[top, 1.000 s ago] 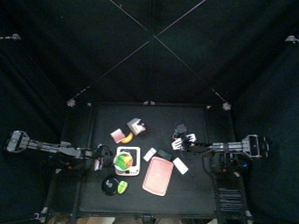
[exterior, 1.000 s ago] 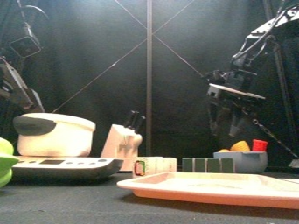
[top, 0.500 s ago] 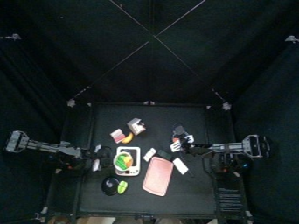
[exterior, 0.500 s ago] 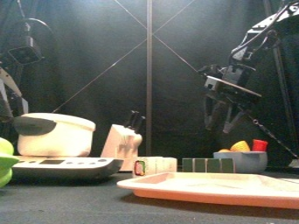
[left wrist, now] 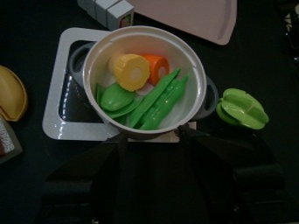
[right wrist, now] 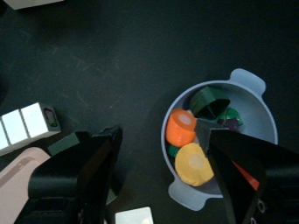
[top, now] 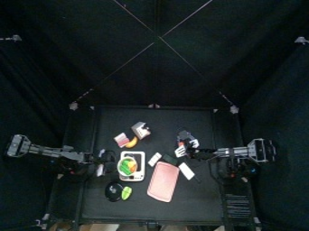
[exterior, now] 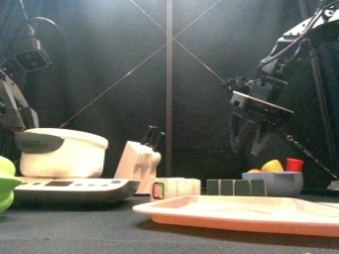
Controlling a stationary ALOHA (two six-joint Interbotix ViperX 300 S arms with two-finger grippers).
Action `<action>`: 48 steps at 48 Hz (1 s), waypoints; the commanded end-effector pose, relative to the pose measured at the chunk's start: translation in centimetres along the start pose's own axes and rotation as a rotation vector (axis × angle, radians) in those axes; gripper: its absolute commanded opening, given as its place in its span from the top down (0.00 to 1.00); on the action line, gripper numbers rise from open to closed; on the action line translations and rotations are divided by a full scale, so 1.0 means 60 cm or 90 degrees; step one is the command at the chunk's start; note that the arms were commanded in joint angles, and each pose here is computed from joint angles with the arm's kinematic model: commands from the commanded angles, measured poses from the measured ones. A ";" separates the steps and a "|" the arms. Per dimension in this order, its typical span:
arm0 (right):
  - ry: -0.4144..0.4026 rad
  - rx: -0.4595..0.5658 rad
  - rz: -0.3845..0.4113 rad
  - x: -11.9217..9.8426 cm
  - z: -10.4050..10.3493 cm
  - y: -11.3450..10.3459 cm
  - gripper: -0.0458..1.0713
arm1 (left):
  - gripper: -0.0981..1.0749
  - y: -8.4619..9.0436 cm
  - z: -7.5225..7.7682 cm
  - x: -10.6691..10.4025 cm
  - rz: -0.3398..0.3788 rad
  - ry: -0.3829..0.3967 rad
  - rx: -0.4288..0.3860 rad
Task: Move pot into center of stove
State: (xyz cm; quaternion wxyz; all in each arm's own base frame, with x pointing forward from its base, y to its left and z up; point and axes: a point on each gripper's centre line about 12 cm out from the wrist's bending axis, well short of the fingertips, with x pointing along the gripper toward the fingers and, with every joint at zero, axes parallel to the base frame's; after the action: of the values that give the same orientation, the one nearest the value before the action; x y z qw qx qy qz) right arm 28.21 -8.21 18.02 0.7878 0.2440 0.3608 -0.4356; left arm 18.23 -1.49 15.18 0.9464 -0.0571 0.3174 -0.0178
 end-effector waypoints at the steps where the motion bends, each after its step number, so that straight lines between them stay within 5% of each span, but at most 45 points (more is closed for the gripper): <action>1: -0.016 0.010 0.016 -0.011 0.017 0.008 0.09 | 0.17 -0.002 0.016 0.001 -0.001 -0.016 0.001; 48: -0.027 0.003 0.014 -0.010 0.022 0.007 0.09 | 0.17 0.010 0.031 0.015 0.021 -0.038 -0.012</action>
State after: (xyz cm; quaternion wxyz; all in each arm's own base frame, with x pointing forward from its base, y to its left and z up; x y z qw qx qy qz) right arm 28.32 -8.51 18.26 0.7918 0.2358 0.3566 -0.4362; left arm 19.38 -0.82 15.21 0.9506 -0.0627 0.3041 0.0022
